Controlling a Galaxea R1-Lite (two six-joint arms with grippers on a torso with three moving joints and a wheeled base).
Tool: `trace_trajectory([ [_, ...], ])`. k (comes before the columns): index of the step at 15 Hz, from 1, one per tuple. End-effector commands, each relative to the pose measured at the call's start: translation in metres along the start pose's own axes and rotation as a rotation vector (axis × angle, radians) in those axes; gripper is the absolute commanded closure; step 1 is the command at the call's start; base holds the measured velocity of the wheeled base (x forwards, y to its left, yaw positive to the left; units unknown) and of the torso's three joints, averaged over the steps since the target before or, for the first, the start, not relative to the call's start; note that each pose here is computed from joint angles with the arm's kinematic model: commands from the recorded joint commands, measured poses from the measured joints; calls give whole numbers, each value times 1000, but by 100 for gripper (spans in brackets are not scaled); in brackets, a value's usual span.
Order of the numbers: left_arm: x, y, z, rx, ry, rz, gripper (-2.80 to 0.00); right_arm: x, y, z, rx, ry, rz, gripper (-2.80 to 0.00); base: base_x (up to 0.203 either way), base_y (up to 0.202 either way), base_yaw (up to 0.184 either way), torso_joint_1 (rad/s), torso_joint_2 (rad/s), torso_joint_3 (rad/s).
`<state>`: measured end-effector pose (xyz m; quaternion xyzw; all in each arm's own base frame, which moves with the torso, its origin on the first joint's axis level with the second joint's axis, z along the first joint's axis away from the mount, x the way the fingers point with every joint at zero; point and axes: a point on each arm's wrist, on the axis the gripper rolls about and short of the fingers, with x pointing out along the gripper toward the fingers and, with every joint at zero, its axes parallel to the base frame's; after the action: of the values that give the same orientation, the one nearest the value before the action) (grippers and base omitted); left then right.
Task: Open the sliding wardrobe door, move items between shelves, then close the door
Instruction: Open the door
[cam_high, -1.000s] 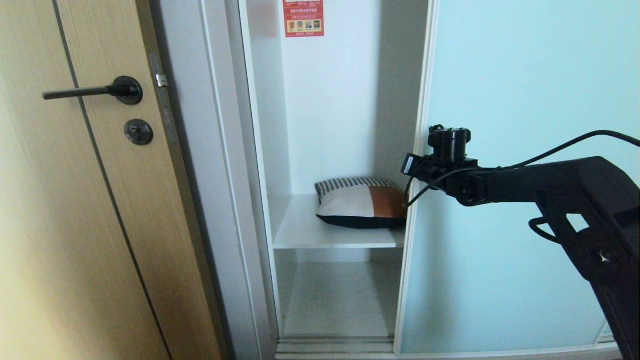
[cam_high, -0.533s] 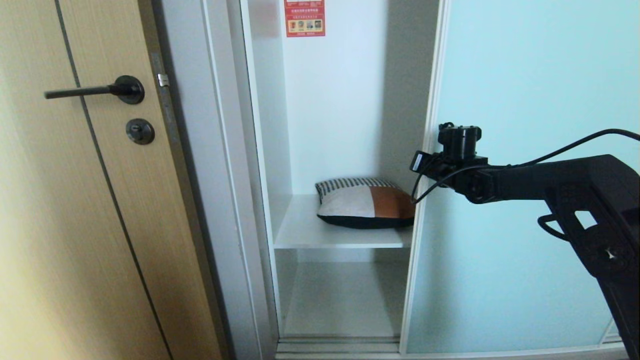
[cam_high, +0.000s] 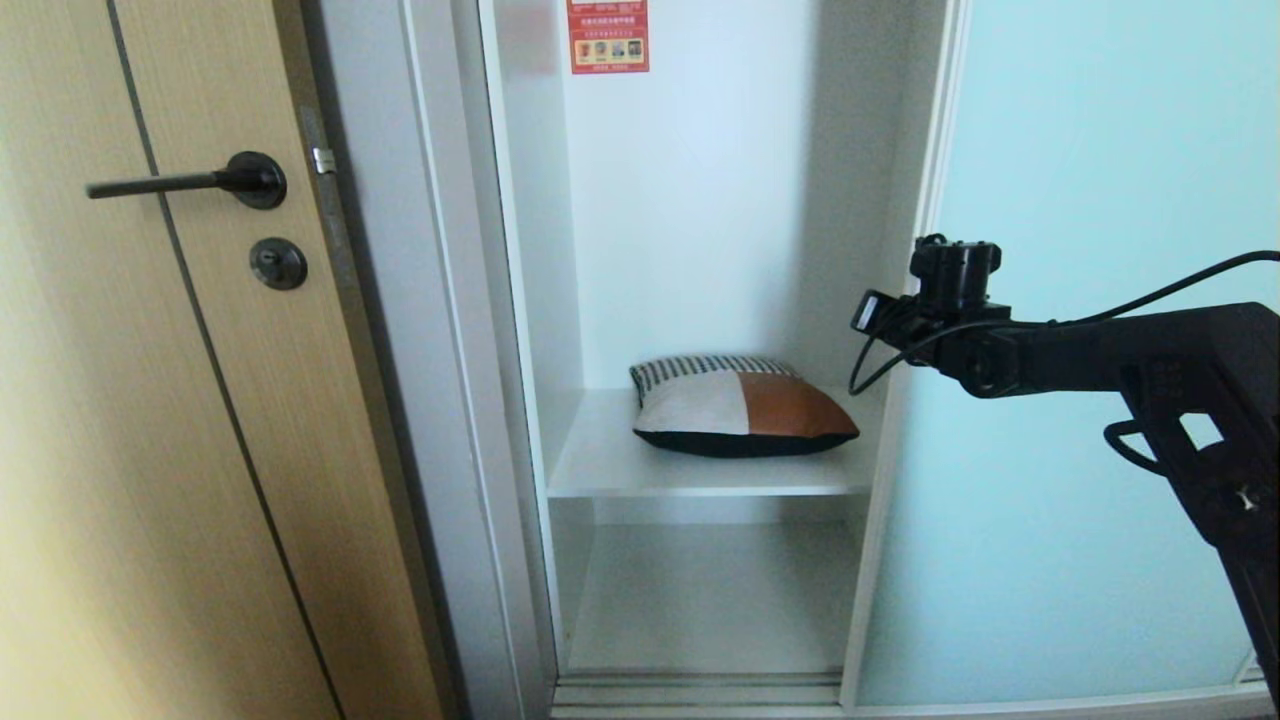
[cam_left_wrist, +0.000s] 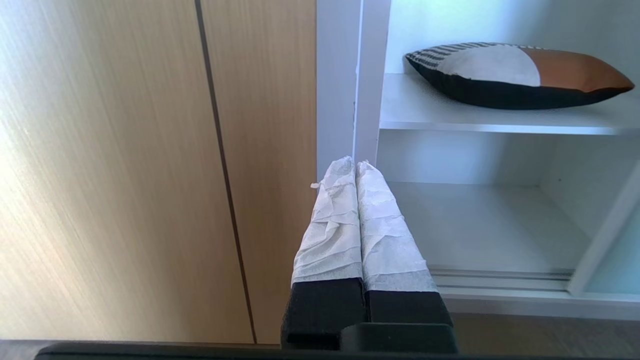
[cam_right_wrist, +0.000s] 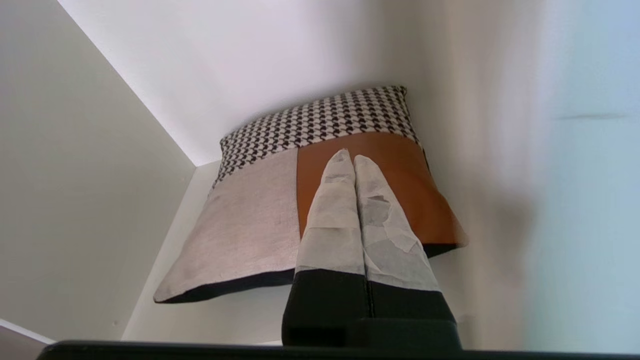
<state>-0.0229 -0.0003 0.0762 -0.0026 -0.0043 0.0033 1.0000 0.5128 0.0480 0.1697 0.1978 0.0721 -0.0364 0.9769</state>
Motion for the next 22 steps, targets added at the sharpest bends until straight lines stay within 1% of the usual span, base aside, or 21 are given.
trace_trajectory([
  [1,0,0,0,-1,1,1,0,-3,-4,8,7,-15,-6,0,0,0,0,0,0,0],
  [6,0,0,0,-1,1,2,0,-16,-6,15,7,-3,-6,0,0,0,0,0,0,0],
  [8,0,0,0,-1,1,1,0,-25,-4,21,9,-7,17,0,0,0,0,0,0,0],
  [10,0,0,0,-1,1,0,0,-35,-1,29,10,-21,33,0,0,0,0,0,0,0],
  [12,0,0,0,-1,1,0,0,-53,10,40,11,-29,57,0,0,0,0,0,0,0],
  [13,0,0,0,-1,1,0,0,-66,18,48,11,-41,79,0,0,0,0,0,0,0],
  [15,0,0,0,-1,1,0,0,-102,31,74,4,-89,136,0,0,0,0,0,0,0],
  [16,0,0,0,-1,1,0,0,-125,37,88,-10,-115,161,0,0,0,0,0,0,0],
  [18,0,0,0,-1,1,0,0,-169,44,108,-65,-160,192,0,0,0,0,0,0,0],
  [19,0,0,0,-1,1,1,0,-192,47,115,-90,-184,193,0,0,0,0,0,0,0],
  [22,0,0,0,-1,1,0,0,-254,43,122,-123,-243,127,0,0,0,0,0,0,0],
])
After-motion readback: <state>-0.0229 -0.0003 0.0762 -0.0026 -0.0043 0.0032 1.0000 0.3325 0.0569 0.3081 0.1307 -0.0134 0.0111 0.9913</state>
